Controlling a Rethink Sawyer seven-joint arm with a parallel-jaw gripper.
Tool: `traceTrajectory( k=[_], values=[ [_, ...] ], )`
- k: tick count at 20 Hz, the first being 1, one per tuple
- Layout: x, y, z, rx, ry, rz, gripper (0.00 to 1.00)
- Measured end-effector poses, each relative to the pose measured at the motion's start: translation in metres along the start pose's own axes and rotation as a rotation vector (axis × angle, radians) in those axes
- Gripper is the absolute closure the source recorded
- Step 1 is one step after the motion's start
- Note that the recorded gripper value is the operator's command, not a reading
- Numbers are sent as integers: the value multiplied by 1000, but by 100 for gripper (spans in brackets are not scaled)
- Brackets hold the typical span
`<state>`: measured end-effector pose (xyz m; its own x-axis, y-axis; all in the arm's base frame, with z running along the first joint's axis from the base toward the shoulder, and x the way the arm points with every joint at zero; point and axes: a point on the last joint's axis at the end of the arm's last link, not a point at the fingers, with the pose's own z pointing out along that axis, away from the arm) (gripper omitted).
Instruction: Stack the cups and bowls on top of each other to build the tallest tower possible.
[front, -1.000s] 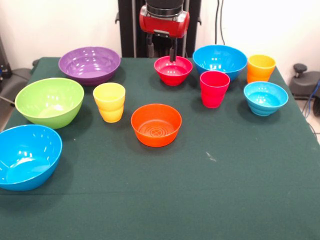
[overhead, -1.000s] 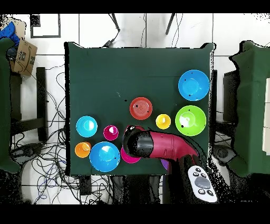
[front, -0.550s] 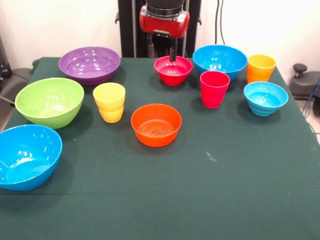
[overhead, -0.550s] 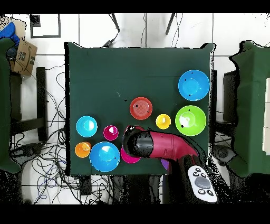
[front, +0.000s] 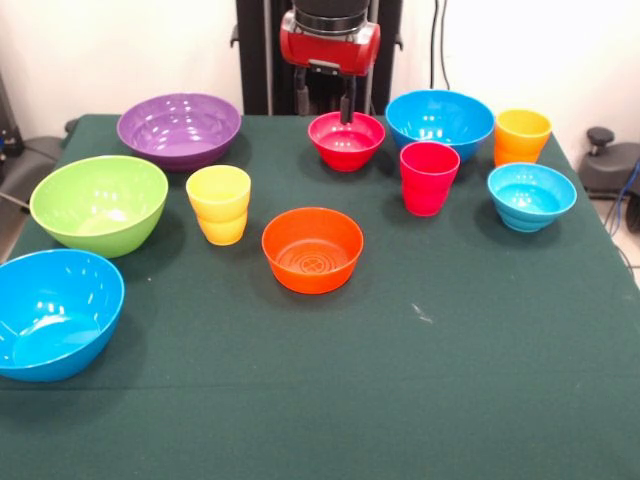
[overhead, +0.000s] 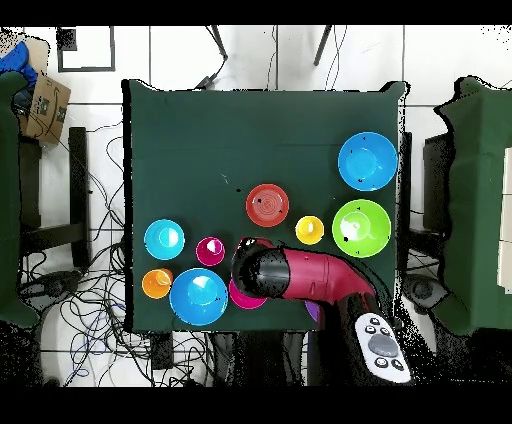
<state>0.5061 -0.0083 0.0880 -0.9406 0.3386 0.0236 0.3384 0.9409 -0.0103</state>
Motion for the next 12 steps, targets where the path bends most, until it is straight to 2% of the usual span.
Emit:
traceTrajectory(
  k=[12],
  values=[
    [8,22,0,1,-1,-47,0]
  ],
)
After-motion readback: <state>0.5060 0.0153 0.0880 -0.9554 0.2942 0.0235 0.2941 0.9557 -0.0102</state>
